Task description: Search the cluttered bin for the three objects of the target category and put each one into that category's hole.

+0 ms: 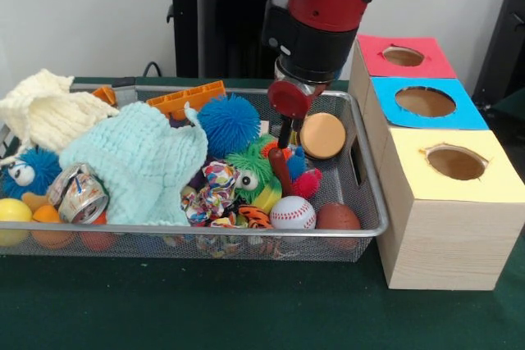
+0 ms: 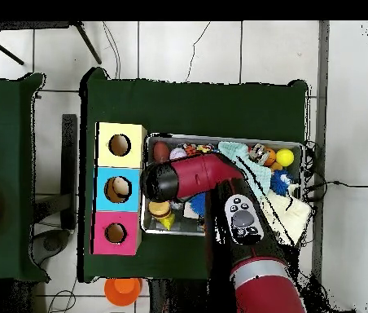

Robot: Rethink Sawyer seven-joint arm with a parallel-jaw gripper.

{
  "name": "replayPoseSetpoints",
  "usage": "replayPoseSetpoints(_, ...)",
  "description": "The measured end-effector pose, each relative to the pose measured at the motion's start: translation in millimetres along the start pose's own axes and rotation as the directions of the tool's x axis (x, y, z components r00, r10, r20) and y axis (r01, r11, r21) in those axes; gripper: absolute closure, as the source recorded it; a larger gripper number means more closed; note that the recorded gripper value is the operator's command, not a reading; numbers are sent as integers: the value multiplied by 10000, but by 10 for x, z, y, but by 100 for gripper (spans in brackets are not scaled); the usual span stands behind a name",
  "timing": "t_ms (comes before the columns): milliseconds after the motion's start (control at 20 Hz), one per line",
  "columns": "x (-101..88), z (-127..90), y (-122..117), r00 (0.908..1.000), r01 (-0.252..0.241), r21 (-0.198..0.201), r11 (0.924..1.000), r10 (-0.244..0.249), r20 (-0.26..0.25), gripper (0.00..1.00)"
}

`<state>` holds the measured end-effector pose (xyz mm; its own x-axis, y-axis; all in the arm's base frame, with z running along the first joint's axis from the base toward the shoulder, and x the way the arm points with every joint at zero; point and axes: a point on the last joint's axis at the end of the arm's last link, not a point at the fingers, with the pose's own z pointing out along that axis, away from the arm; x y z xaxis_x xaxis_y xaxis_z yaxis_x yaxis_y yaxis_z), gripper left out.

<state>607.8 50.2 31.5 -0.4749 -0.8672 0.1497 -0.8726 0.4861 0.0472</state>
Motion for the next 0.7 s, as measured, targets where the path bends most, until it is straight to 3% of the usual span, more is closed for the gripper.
replayPoseSetpoints(150,-3,-4,-1,10000,-28,-33,10000,28,29,100)
replayPoseSetpoints(200,-16,-27,-26,9993,-291,-332,9990,299,245,100)
replayPoseSetpoints(350,-21,-86,-104,9935,-855,-992,9914,924,663,100)
replayPoseSetpoints(500,35,-174,-258,9793,-1478,-1681,9746,1679,1127,100)
replayPoseSetpoints(700,48,-215,-347,9717,-1651,-1806,9696,1913,1388,100)
